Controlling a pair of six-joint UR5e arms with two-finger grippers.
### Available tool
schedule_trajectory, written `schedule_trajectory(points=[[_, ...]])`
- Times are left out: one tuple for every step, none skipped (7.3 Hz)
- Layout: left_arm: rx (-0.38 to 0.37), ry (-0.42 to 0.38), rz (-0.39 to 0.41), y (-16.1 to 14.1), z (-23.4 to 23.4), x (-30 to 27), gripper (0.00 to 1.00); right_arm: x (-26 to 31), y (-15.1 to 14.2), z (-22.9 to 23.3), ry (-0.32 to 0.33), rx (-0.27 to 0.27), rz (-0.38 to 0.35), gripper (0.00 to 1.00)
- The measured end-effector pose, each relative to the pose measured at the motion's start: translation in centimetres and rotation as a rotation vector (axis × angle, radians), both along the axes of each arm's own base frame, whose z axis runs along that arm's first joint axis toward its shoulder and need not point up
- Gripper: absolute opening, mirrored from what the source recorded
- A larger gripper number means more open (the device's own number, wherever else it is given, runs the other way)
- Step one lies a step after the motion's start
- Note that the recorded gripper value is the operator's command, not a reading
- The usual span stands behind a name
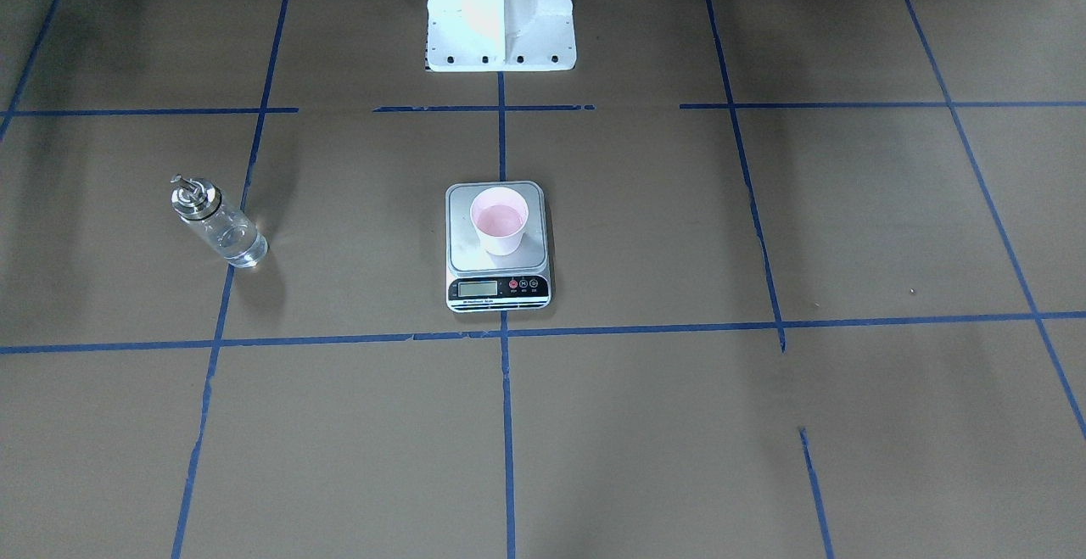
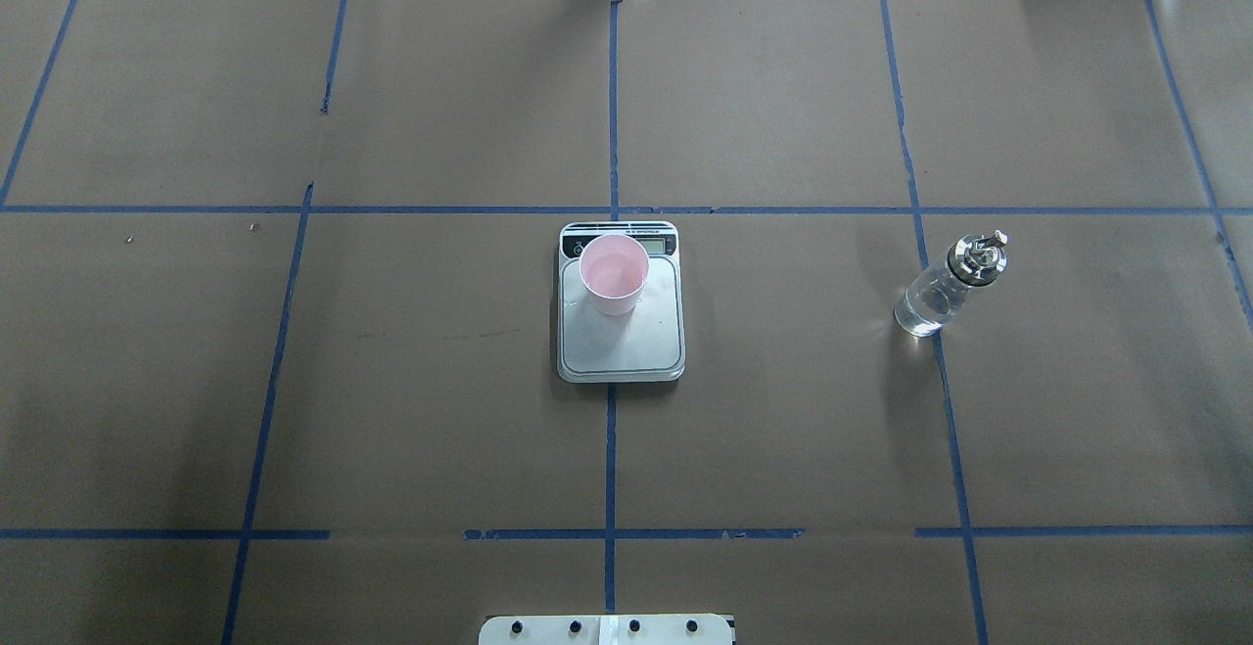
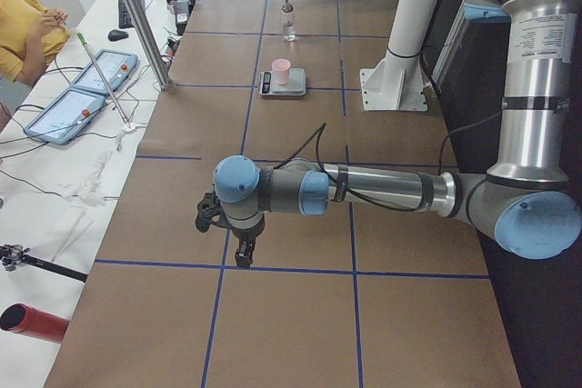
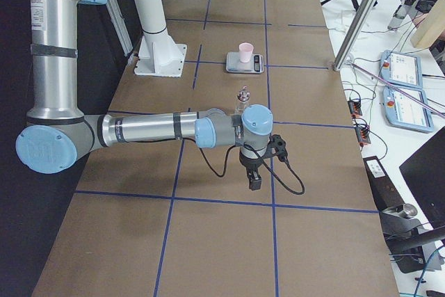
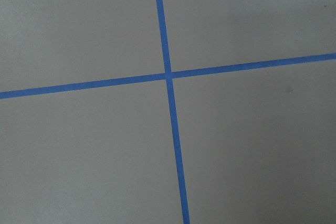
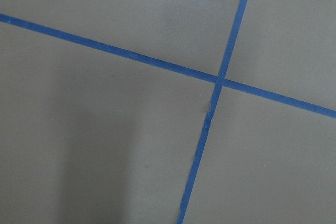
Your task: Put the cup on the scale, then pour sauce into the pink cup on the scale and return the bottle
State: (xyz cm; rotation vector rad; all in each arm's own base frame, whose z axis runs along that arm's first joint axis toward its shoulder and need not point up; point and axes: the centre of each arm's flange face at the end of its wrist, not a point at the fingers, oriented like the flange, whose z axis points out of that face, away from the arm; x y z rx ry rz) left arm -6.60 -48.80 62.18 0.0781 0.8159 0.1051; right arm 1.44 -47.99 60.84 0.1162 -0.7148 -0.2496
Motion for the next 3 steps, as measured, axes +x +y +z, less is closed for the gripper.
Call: schedule_trajectory(points=[[-0.001, -0.004, 0.000, -0.20, 0.06, 0.00, 1.00, -0.01, -0.03, -0.11, -0.001, 0.002, 0.000, 1.00], [0.004, -0.003, 0.003, -0.34, -0.05, 0.02, 1.00, -0.01, -0.04, -0.13, -0.001, 0.003, 0.000, 1.00], [0.010, -0.002, 0.005, -0.53, -0.27, 0.04, 1.00, -0.02, -0.04, -0.09, -0.002, 0.002, 0.000, 1.00]])
